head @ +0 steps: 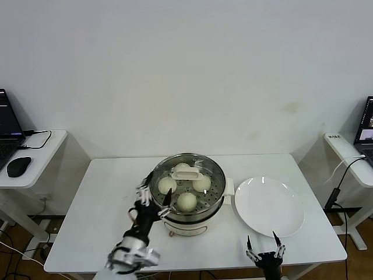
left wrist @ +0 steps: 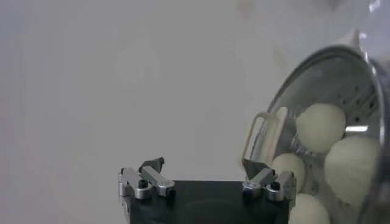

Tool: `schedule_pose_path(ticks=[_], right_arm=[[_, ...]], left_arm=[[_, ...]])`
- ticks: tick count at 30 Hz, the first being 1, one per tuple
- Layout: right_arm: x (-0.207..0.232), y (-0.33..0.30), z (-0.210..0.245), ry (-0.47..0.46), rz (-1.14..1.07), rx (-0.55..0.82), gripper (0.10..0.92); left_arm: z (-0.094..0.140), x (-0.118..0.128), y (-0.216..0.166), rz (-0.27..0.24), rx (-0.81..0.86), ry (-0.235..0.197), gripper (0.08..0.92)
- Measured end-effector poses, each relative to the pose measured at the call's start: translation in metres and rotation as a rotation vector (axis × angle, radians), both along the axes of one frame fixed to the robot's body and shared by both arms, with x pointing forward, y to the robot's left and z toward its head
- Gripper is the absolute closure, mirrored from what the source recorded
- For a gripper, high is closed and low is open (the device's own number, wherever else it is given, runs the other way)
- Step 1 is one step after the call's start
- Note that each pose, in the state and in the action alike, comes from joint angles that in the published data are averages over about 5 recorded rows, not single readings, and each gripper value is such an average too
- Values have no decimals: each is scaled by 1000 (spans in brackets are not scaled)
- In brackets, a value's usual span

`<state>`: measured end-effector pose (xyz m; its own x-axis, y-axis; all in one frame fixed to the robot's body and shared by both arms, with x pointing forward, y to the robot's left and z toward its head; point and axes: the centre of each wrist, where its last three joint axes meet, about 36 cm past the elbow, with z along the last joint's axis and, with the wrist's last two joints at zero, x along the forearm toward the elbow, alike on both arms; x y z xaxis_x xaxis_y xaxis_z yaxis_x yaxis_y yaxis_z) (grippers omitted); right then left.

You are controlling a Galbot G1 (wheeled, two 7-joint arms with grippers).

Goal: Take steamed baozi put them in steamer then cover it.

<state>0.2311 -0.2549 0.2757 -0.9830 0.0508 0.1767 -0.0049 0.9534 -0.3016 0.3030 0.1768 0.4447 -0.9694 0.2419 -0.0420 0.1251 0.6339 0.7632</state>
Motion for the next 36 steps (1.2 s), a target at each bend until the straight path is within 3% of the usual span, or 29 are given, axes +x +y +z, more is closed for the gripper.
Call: schedule_pose_path(ticks=[13, 17, 36], right_arm=[[-3, -12, 14, -10, 42, 38, 200], [-4, -16, 18, -12, 43, 39, 200], [-3, -17, 28, -33, 67, 84, 200]], left_arm=[[-37, -44, 56, 145, -605, 119, 177], [-50, -51, 66, 176, -736, 136, 177], [-90, -63, 97, 262, -846, 190, 177]])
